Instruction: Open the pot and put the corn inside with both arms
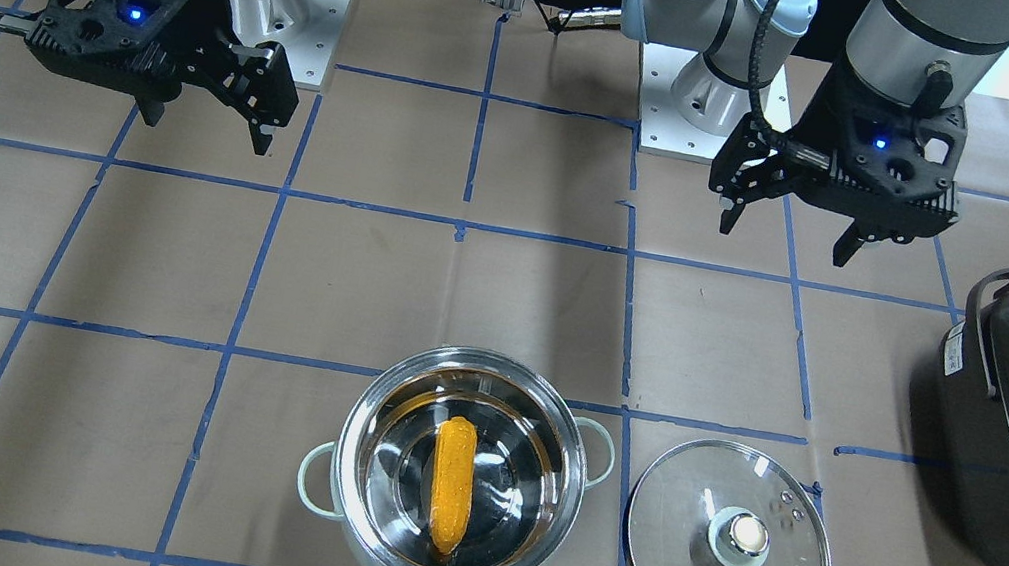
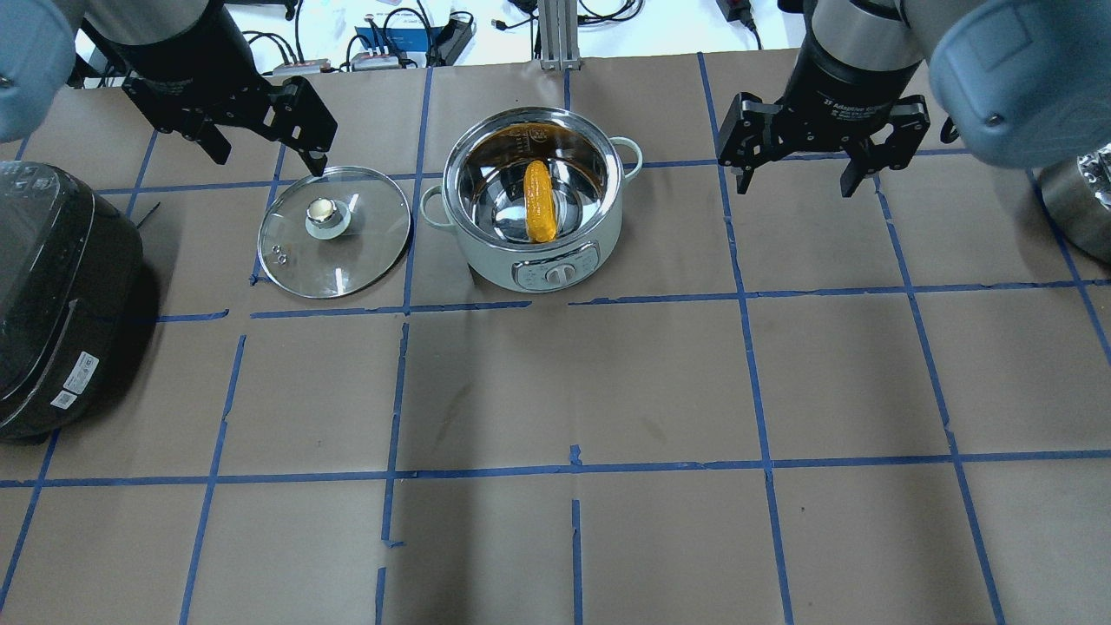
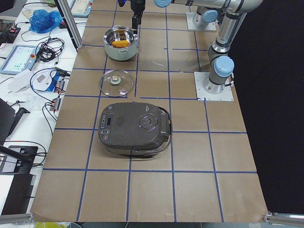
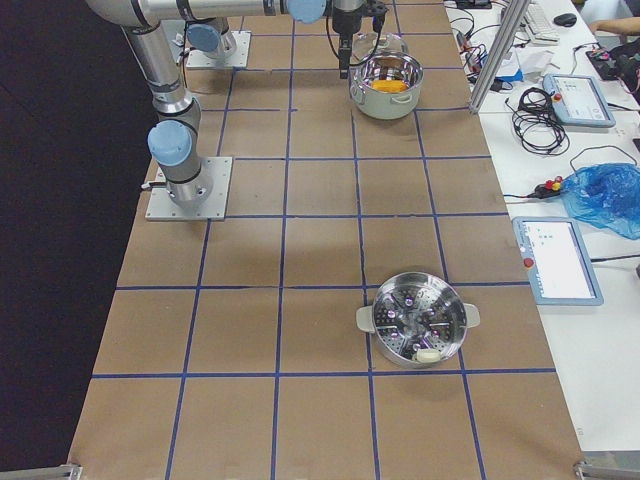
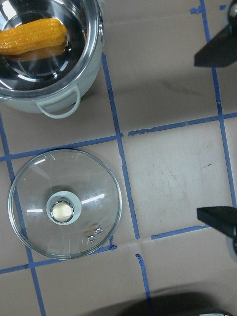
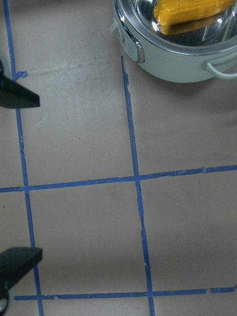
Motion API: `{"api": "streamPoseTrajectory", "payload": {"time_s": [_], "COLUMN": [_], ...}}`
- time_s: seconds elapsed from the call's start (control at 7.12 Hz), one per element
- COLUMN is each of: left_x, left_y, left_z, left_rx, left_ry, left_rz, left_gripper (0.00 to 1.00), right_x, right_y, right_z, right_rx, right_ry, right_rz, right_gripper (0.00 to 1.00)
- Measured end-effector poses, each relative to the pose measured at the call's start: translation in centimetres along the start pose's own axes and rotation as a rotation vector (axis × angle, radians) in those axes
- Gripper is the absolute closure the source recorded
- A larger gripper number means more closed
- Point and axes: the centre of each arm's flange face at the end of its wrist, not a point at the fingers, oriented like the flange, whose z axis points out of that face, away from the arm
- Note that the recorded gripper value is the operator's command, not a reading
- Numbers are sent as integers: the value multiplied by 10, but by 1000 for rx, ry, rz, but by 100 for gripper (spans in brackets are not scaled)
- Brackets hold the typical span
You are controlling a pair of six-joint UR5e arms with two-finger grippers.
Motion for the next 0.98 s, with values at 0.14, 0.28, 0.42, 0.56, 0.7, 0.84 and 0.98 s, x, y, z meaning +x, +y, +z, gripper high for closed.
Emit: {"api": "streamPoseTrajectory", "payload": {"time_s": [0.14, 0.28, 0.42, 0.56, 0.7, 0.84, 0.98], "left_x": [-5, -7, -8, -9, -9, -9, -9], "left_y": [0, 0, 0, 1, 0, 0, 0], "left_z": [0, -1, -1, -1, -1, -1, 0], "left_rx": [0, 0, 1, 1, 1, 2, 3], "left_ry": [-2, -3, -4, -4, -4, -4, -3], "left_rz": [-36, -60, -71, -74, -75, -75, -75], "left_gripper": [0, 0, 0, 0, 0, 0, 0], "right_x": [0, 0, -1, -2, -3, -3, -2], "right_y": [-1, -2, -2, -2, -1, -1, -1], "right_z": [-1, -2, -3, -4, -4, -4, -4], "right_rx": [7, 11, 14, 16, 16, 16, 16], "right_ry": [-3, -4, -5, -6, -6, -5, -4], "right_rz": [0, 0, -1, -3, -6, -6, -6], "right_gripper": [0, 0, 0, 0, 0, 0, 0]}}
